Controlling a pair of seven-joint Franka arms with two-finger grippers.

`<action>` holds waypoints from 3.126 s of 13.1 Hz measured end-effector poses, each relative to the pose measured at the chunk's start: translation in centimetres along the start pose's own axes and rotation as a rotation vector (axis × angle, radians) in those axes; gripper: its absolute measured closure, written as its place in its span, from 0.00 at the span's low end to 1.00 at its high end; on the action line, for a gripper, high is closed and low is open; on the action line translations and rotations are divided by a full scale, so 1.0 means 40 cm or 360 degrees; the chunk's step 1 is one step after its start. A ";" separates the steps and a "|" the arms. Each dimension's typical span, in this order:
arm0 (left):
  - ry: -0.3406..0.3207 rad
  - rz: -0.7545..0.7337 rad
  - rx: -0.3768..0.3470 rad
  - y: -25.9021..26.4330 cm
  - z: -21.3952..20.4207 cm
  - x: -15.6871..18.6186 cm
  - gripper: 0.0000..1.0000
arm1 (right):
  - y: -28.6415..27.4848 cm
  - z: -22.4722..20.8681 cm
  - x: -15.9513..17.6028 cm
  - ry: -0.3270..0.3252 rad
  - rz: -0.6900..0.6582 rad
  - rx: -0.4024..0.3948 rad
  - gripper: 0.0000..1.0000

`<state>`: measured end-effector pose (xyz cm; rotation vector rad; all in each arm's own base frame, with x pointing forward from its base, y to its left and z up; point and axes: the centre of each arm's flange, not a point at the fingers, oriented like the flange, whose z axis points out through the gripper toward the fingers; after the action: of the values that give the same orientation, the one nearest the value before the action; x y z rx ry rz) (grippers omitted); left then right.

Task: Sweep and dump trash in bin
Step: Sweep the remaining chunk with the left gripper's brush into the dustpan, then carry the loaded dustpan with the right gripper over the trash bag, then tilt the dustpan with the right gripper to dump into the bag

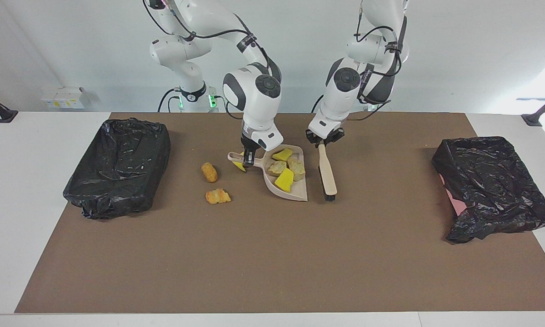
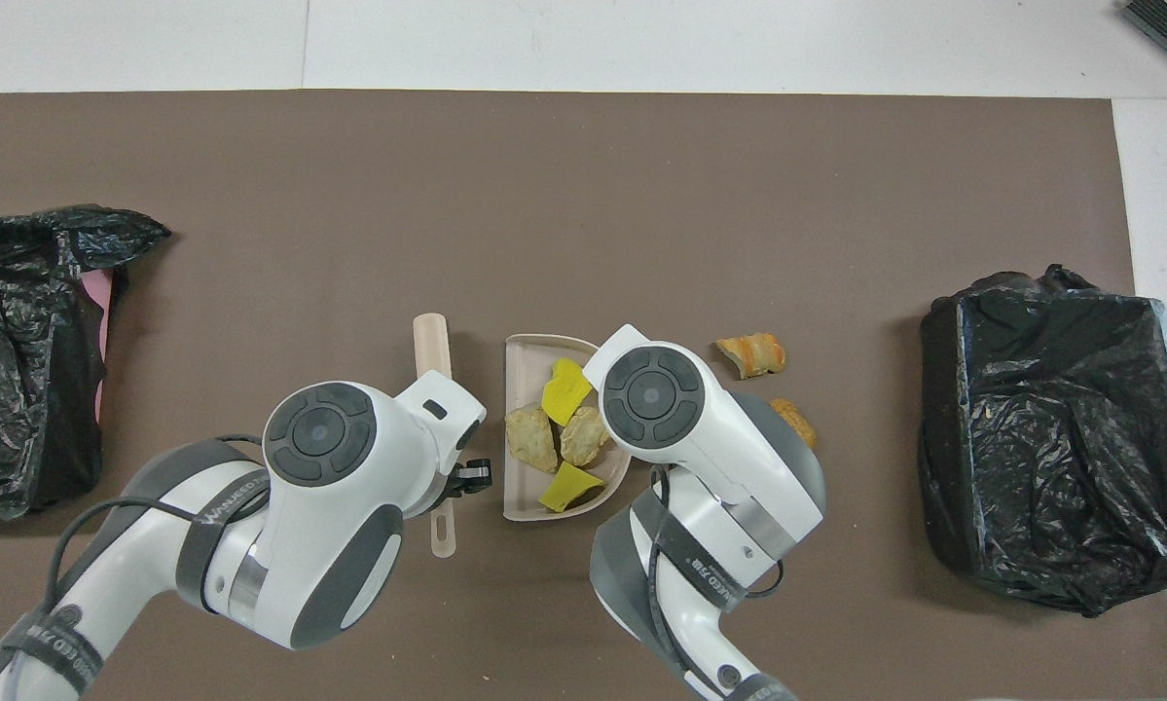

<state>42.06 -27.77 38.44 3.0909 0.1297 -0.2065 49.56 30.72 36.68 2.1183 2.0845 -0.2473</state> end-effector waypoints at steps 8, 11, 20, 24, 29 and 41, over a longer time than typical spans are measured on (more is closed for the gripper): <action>0.0080 -0.0173 -0.0041 -0.059 -0.084 0.010 0.74 | 0.058 -0.063 -0.154 0.0124 0.0073 -0.0101 0.68; 0.0068 -0.0174 -0.0030 -0.063 -0.073 0.005 0.74 | 0.087 -0.092 -0.291 0.0186 0.0018 -0.0102 0.68; 0.0063 -0.0162 -0.0003 -0.082 -0.016 -0.033 0.74 | 0.072 -0.184 -0.895 0.0362 0.0083 -0.0082 0.68; 0.0035 0.0004 0.0026 0.014 0.024 -0.144 0.74 | 0.014 -0.111 -1.220 0.0431 0.0015 -0.0119 0.68; 0.0037 0.0014 -0.0005 0.089 0.147 -0.303 0.74 | -0.116 -0.086 -1.487 0.0371 -0.0022 -0.0173 0.68; 0.0102 -0.0211 -0.0137 0.067 0.085 -0.139 0.00 | -0.056 -0.079 -1.428 -0.0342 -0.0352 -0.0129 0.68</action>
<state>36.34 -31.03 35.91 3.0058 0.3368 -0.1034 46.48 -24.11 52.78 1.7315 2.1584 -0.3919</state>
